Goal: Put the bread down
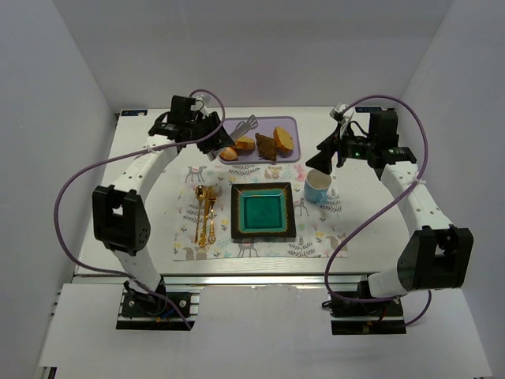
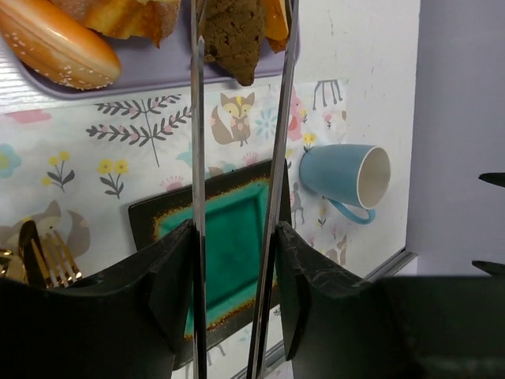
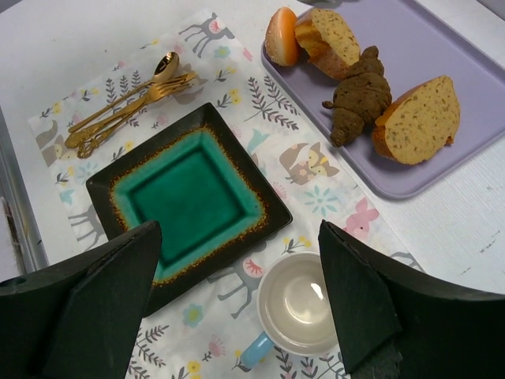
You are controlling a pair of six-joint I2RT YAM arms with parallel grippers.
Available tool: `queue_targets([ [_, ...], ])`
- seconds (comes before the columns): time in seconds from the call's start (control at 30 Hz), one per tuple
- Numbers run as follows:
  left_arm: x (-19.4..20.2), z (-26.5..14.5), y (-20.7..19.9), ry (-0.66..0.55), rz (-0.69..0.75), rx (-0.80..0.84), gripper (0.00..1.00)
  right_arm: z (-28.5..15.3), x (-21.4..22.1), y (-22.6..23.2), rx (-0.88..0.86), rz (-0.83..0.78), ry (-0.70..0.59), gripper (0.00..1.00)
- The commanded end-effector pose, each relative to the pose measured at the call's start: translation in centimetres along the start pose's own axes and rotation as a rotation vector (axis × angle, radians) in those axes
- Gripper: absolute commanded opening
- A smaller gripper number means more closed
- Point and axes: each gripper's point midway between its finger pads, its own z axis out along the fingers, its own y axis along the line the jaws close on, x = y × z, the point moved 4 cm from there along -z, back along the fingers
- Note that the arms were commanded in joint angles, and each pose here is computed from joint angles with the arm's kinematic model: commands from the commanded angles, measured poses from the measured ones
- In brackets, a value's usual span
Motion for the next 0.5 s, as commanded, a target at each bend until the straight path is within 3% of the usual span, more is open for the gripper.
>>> queue_targets([
  [0.0,-1.3,0.4,-1.1,-0.020,-0.001,-0.022,0.53,-0.6,-0.2,0.4,-0.007,-0.018,-0.018,0.85],
  [0.47,-2.9,6.1,-0.1,0.028,0.015,-0.061,0.54,-0.7,0.3,0.3,-0.011,0.004,-0.016,0.85],
])
